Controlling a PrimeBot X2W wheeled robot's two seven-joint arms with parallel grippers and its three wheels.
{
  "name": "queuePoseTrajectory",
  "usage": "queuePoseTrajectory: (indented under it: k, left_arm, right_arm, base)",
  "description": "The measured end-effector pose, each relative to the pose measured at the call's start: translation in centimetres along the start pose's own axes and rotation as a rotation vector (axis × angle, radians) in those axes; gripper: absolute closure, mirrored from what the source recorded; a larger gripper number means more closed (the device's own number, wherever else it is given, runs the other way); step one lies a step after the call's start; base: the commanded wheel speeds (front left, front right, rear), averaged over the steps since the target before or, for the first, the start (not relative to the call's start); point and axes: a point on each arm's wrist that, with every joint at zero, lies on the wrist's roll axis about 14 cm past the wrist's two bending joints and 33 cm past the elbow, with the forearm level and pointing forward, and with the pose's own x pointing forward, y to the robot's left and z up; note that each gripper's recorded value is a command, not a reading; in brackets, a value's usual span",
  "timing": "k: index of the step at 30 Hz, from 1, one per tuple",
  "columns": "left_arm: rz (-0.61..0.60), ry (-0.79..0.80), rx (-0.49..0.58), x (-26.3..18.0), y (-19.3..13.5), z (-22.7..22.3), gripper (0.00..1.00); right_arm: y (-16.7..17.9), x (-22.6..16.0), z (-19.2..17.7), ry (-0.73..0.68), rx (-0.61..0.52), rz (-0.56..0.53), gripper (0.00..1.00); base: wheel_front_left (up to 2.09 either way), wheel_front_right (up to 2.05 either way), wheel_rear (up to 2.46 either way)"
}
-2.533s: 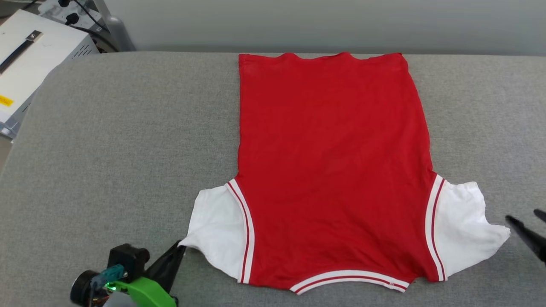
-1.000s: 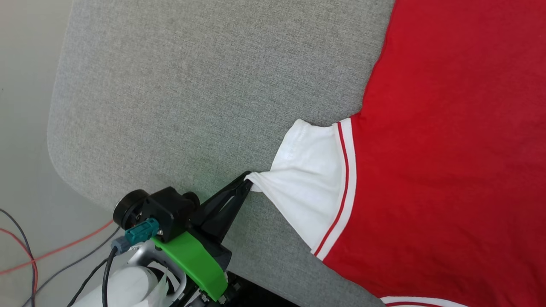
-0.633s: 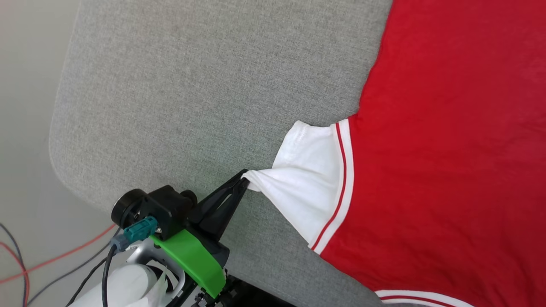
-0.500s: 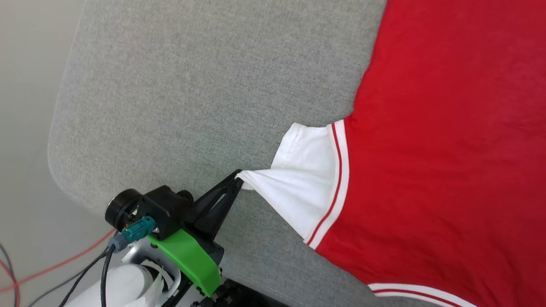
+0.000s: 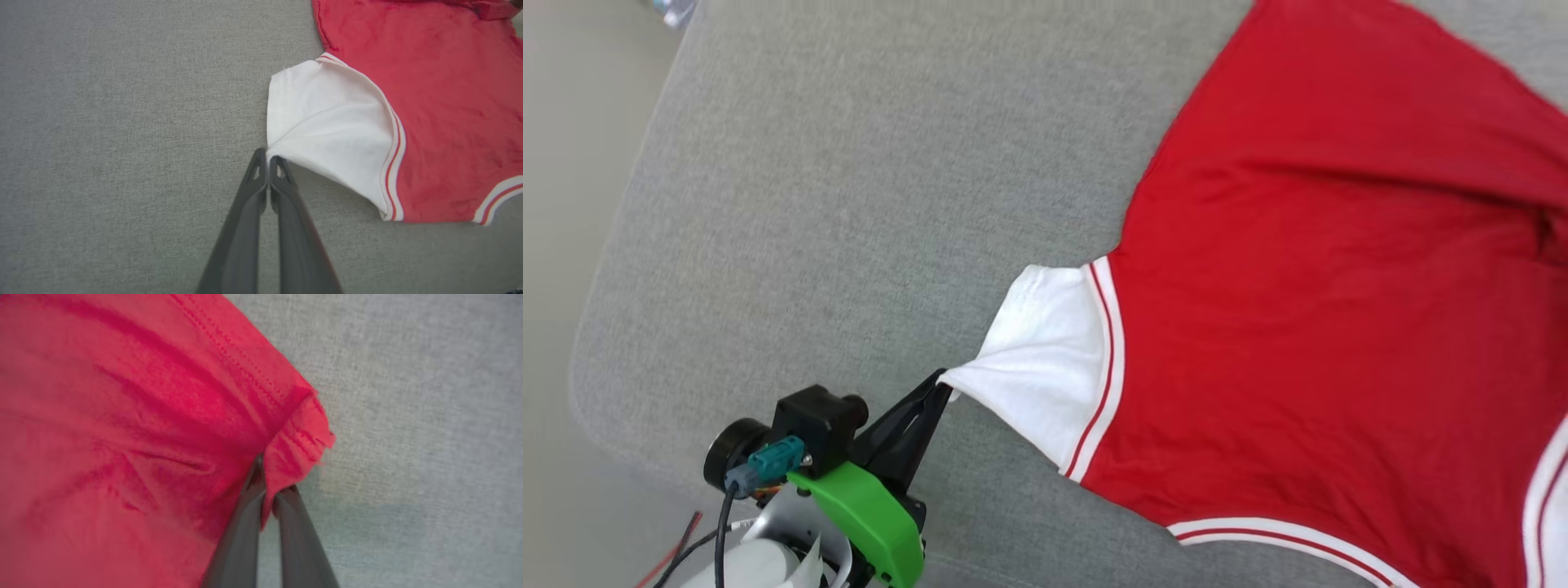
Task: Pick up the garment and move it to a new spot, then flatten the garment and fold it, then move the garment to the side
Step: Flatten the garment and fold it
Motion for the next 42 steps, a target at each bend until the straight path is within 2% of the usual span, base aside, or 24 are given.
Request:
queuePoseTrajectory:
  k: [12,22,33,34,35,39,42]
  left_arm:
    - [-0.054,-0.071,0.0,-1.6,-2.3,1.0,1.0]
    - [-0.109,-0.162,-0.041,-2.4,-4.8,2.3,1.0]
    - [-0.132,-0.204,-0.052,-3.0,-5.7,3.1,1.0]
    - [-0.13,-0.203,-0.053,-3.0,-5.6,3.1,1.0]
    - [-0.129,-0.203,-0.054,-3.0,-5.6,3.1,1.0]
    - [-0.124,-0.194,-0.06,-3.0,-5.4,2.8,1.0]
    - [-0.124,-0.187,-0.066,-2.8,-5.3,2.6,1.0]
  right_arm:
    - [-2.6,-6.4,-10.1,-0.006,0.093,-0.034,1.0]
    - [-2.9,-11.6,-15.4,-0.088,0.11,-0.063,1.0]
    - [-0.8,-12.2,-21.1,-0.029,0.173,-0.021,1.0]
    - [-0.8,-12.2,-21.0,-0.036,0.165,-0.027,0.48]
    - [-0.8,-12.2,-20.7,-0.051,0.167,-0.028,0.0]
    - [0.2,-12.2,-19.6,-0.063,0.121,-0.001,0.0]
    - [0.6,-12.9,-17.2,-0.105,0.075,0.016,0.0]
  base:
    - [0.0,0.0,0.0]
    - [0.0,0.0,0.0]
    - [0.0,0.0,0.0]
    - [0.0,0.0,0.0]
    - [0.0,0.0,0.0]
    - [0.0,0.0,0.0]
    - [0.0,0.0,0.0]
